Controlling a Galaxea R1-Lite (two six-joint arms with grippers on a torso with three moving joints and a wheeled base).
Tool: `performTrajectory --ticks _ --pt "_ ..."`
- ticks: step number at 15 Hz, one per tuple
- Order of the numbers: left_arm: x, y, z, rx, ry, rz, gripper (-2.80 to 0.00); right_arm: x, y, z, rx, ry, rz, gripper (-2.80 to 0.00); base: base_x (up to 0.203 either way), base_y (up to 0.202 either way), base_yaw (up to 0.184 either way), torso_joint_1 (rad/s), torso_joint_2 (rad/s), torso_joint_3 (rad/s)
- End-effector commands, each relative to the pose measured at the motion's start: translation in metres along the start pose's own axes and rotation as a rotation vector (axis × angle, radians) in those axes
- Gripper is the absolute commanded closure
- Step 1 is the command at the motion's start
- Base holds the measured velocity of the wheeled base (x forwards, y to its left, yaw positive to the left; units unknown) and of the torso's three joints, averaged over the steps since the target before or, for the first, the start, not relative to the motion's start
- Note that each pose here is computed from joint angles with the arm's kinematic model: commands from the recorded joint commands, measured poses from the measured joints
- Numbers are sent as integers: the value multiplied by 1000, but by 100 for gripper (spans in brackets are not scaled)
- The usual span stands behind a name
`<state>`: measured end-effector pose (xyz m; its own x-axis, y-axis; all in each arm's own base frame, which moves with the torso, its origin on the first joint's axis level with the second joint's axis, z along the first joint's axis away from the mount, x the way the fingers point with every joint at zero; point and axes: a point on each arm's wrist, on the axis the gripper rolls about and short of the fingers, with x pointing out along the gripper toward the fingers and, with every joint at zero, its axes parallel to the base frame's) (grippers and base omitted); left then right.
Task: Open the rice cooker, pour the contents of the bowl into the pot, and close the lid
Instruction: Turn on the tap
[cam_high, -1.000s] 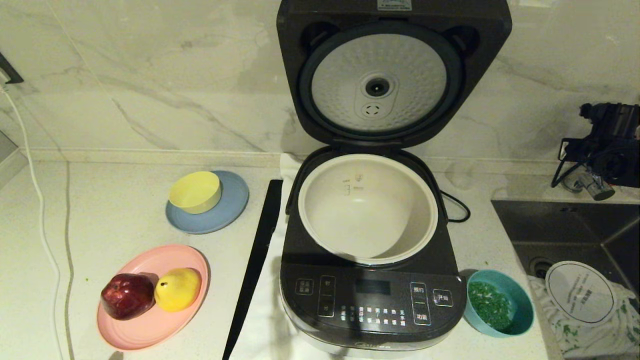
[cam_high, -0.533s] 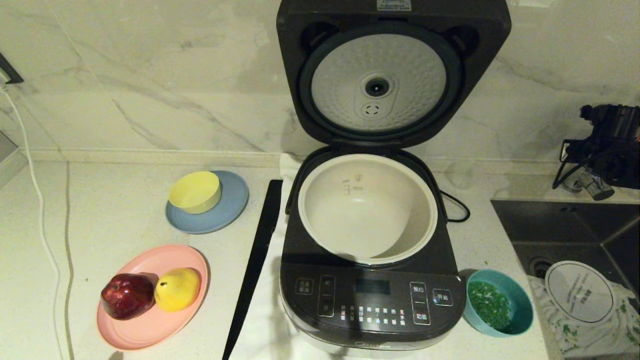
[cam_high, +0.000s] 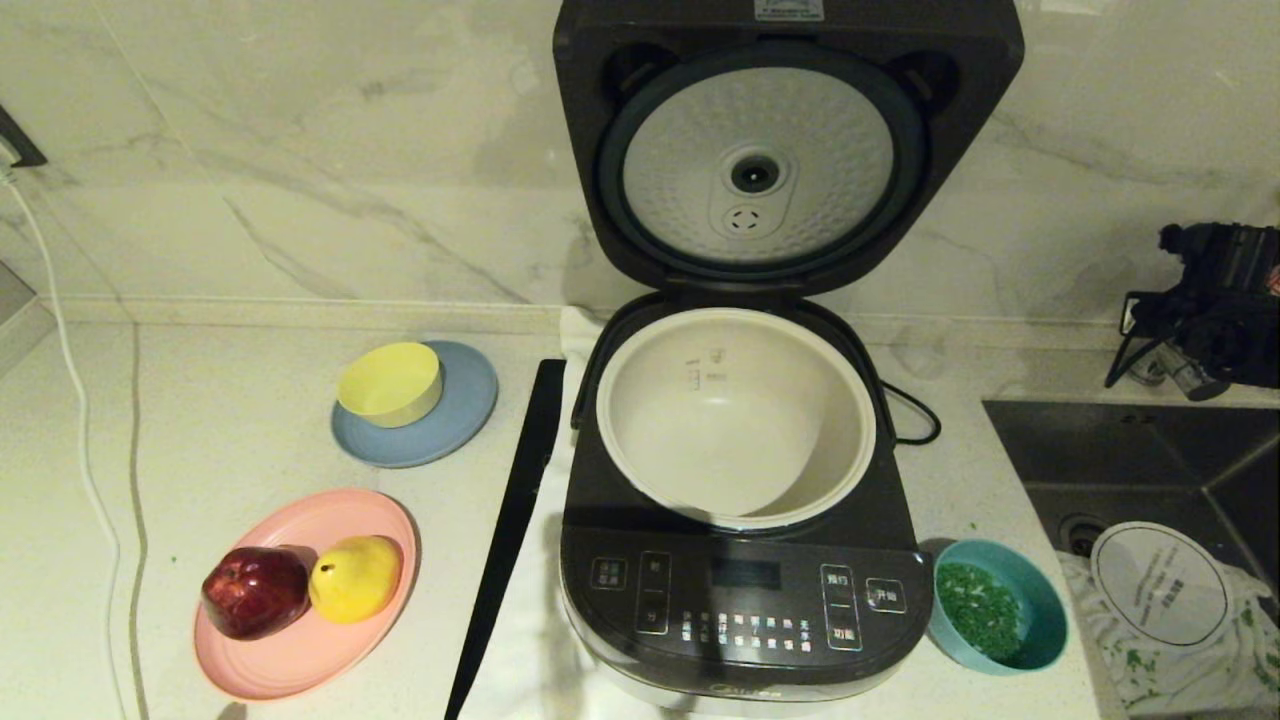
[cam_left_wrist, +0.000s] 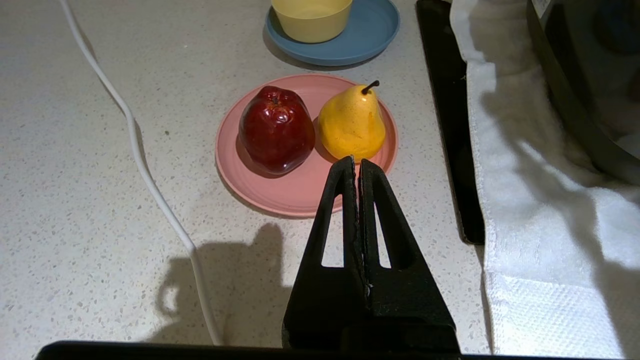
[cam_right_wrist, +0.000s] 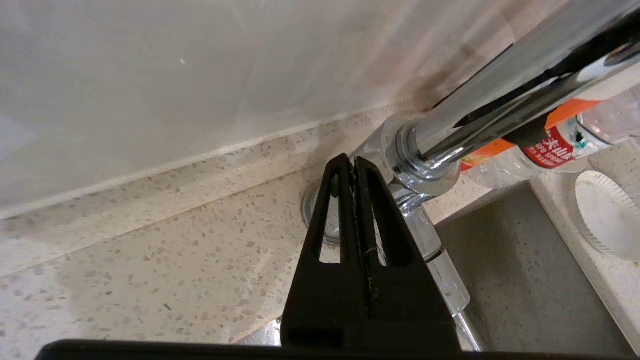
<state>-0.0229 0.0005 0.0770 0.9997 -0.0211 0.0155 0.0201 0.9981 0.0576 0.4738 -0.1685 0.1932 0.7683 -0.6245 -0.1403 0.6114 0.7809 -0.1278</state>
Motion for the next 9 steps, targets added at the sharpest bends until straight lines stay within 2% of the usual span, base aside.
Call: performTrajectory --ticks 1,9 --pt "0 0 -3 1 6 -1 0 2 1 -5 -3 11 -3 0 0 0 0 0 0 0" --pt "0 0 -3 0 7 1 0 -1 -6 -8 -11 34 -17 0 0 0 0 0 0 0"
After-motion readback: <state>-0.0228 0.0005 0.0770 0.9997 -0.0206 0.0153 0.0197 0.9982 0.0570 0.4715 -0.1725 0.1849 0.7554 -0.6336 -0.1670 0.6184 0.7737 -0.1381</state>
